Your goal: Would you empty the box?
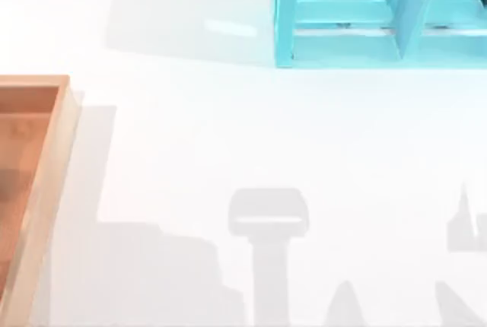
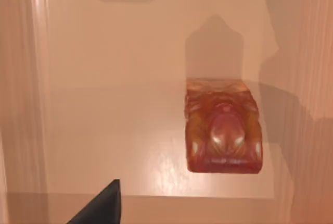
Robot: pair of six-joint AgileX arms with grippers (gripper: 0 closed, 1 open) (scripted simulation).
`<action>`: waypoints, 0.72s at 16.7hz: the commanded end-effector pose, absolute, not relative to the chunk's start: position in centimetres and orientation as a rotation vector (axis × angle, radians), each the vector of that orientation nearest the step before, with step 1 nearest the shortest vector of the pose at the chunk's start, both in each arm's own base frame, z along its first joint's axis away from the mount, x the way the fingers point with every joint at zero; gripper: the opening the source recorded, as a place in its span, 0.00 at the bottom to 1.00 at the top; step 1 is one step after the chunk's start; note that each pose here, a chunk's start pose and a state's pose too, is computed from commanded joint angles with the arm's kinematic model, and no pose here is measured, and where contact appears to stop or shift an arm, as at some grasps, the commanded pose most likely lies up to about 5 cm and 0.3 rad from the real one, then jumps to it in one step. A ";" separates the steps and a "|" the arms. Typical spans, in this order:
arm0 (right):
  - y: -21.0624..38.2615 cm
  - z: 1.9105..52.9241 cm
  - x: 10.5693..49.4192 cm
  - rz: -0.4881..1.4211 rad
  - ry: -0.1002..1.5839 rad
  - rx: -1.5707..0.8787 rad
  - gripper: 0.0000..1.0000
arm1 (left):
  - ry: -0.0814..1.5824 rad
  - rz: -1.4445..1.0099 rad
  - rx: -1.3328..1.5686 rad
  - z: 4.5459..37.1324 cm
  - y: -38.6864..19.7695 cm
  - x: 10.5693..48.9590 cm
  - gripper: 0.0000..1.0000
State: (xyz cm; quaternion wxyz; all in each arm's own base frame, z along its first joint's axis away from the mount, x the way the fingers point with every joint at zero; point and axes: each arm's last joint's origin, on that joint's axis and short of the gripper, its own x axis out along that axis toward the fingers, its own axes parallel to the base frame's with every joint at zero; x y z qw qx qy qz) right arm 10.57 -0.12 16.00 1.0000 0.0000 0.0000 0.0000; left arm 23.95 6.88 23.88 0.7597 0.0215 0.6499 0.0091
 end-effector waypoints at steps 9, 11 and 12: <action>-0.1 16.0 10.6 0.000 0.000 0.000 1.00 | 1.570 -0.020 0.017 23.1 8.3 26.1 1.00; -0.1 16.0 10.6 0.000 0.000 0.000 1.00 | 1.572 -0.017 0.014 22.7 8.4 26.2 1.00; -0.1 16.0 10.6 0.000 0.000 0.000 1.00 | 1.573 -0.017 0.013 22.1 8.4 26.3 1.00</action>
